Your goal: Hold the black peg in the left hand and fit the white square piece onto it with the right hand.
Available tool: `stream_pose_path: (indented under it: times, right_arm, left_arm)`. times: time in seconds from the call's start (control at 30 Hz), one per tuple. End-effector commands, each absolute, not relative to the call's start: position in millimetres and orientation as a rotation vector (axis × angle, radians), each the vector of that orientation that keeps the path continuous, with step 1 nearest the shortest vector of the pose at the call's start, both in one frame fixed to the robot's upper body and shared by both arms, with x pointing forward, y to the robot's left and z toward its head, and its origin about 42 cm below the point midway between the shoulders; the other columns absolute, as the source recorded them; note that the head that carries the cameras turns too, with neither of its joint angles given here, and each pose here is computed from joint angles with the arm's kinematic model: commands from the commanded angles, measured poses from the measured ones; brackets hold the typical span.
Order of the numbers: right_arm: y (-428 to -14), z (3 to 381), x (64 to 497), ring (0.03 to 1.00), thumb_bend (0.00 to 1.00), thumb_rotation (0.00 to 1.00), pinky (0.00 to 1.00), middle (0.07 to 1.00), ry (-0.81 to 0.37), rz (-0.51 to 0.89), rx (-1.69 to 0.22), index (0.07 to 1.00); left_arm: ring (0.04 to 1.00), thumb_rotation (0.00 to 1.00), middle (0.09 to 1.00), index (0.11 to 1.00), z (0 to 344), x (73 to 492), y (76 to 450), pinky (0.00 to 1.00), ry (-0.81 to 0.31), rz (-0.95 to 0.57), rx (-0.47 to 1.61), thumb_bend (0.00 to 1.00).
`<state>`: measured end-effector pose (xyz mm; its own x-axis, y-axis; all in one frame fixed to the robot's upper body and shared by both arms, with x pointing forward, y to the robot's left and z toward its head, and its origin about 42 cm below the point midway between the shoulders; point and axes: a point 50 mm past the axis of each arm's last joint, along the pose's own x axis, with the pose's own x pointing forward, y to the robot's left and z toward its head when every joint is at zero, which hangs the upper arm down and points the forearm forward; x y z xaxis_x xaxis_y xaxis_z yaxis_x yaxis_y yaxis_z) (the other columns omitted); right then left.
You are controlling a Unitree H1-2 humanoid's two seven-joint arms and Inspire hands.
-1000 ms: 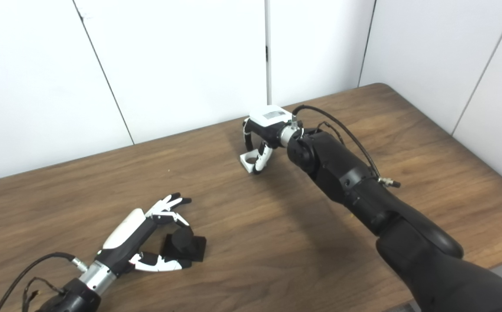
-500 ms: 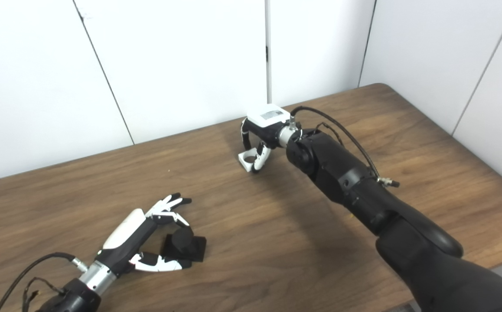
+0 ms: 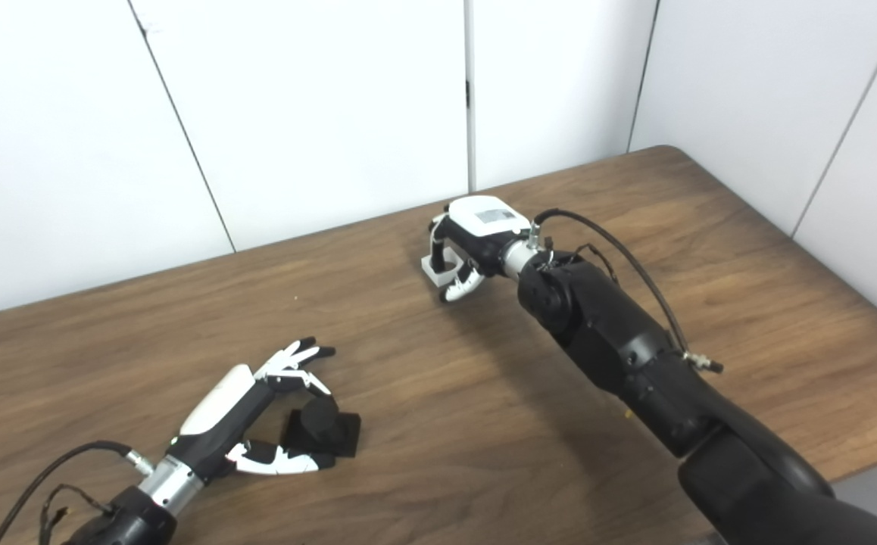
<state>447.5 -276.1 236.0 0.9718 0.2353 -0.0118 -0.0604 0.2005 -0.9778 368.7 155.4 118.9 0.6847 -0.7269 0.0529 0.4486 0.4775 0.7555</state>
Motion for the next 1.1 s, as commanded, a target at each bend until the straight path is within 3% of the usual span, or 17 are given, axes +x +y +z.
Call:
stream_pose_path:
  times: [0.0,0.17,0.6,0.9,0.97,1.07]
  right_arm:
    - [-274,267,449,0.967,0.52,0.14,0.97,0.862,-0.242,0.145,-1.34,0.483]
    - [-267,270,438,0.952,0.52,0.14,0.95,0.854,-0.3,0.162,-1.342,0.483]
    - [-261,277,440,0.944,0.52,0.14,0.95,0.848,-0.318,0.175,-1.347,0.483]
    - [-267,279,451,0.956,0.52,0.15,0.95,0.892,-0.221,0.209,-1.405,0.497]
    - [-268,279,454,0.971,0.72,0.26,0.96,0.92,-0.186,0.223,-1.425,0.691]
    - [-270,278,459,0.99,0.79,0.3,0.97,0.951,-0.131,0.237,-1.454,0.786]
  left_arm:
    - [1.0,0.07,0.927,0.492,89,356,172,0.99,-0.25,-0.791,0.926,0.52]
    - [1.0,0.07,0.928,0.492,89,357,173,1.0,-0.237,-0.785,0.943,0.52]
    - [1.0,0.08,0.928,0.492,89,360,173,0.99,-0.243,-0.786,0.953,0.52]
    - [1.0,0.08,0.93,0.493,88,358,172,1.0,-0.233,-0.789,0.956,0.52]
    - [1.0,0.08,0.93,0.493,87,358,172,1.0,-0.231,-0.788,0.951,0.52]
    - [1.0,0.08,0.929,0.492,87,357,173,1.0,-0.232,-0.787,0.947,0.52]
